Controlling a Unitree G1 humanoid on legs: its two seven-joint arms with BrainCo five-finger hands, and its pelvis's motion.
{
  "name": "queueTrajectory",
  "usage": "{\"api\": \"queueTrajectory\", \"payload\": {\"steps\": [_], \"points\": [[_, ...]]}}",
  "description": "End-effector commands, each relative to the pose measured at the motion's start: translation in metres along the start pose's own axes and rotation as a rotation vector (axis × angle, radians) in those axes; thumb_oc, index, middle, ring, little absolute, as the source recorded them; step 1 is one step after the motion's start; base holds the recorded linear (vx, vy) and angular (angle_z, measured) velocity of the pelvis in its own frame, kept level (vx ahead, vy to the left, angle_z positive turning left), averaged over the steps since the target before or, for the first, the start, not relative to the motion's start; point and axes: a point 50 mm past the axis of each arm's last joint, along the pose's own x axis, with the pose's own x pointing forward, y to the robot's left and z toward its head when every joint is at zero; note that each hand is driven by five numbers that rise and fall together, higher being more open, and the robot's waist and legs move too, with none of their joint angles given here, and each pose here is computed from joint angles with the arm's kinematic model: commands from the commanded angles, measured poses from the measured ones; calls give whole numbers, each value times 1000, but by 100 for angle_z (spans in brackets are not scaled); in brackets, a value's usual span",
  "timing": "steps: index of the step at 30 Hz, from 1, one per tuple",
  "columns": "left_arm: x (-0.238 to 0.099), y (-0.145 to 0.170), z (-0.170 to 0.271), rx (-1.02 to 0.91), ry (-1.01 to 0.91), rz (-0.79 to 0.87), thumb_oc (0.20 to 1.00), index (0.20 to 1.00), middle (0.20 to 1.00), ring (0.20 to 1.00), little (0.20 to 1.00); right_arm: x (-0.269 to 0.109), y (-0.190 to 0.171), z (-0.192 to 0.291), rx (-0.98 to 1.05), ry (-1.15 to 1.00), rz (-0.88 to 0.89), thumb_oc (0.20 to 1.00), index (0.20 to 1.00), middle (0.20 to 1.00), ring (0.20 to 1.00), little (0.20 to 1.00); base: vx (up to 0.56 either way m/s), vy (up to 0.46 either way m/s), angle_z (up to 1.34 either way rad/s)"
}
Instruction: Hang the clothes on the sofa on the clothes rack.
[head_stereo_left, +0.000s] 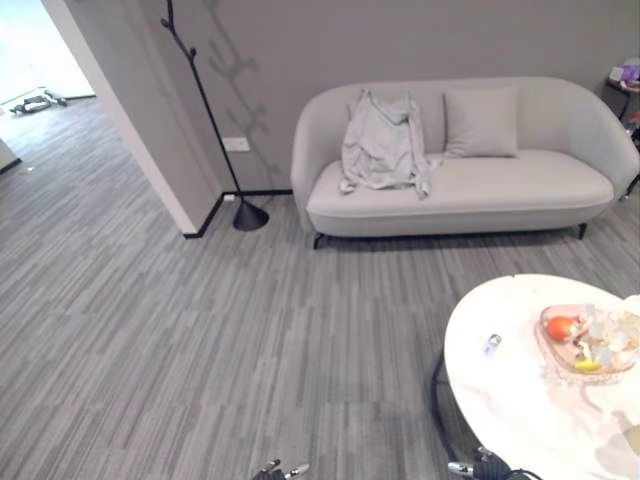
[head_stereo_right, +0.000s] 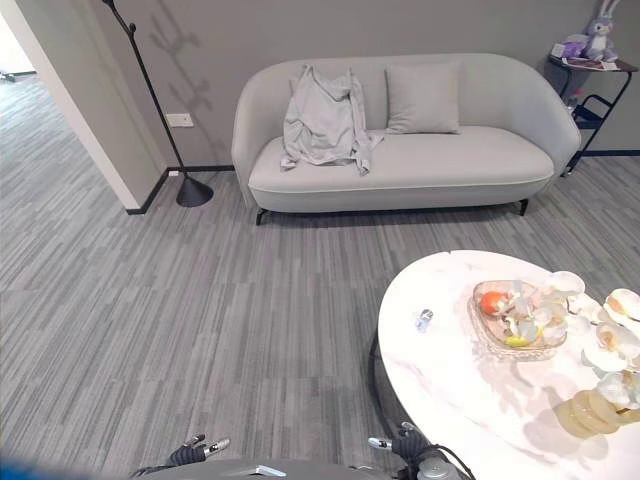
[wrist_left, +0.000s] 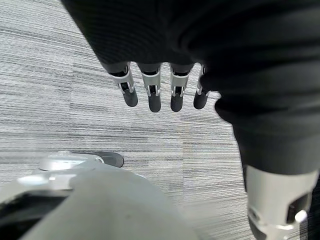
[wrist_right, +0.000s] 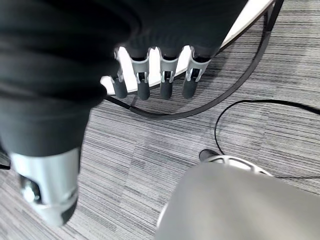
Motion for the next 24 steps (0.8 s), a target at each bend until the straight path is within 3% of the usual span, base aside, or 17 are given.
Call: {"api": "queueTrajectory", "payload": {"steps": [1,24], "points": [[6,0,39,44,-123,-17,1000,1000,1000,1000,1000,6,7,23,-1,-59,16,1000,1000,1000,1000,1000,-1,-5,-3],[6,0,36,35,-111,-2,1000,1000,1000,1000,1000,5,5,19,22,-43,3,1000,1000,1000,1000,1000,3,3,-3]]}}
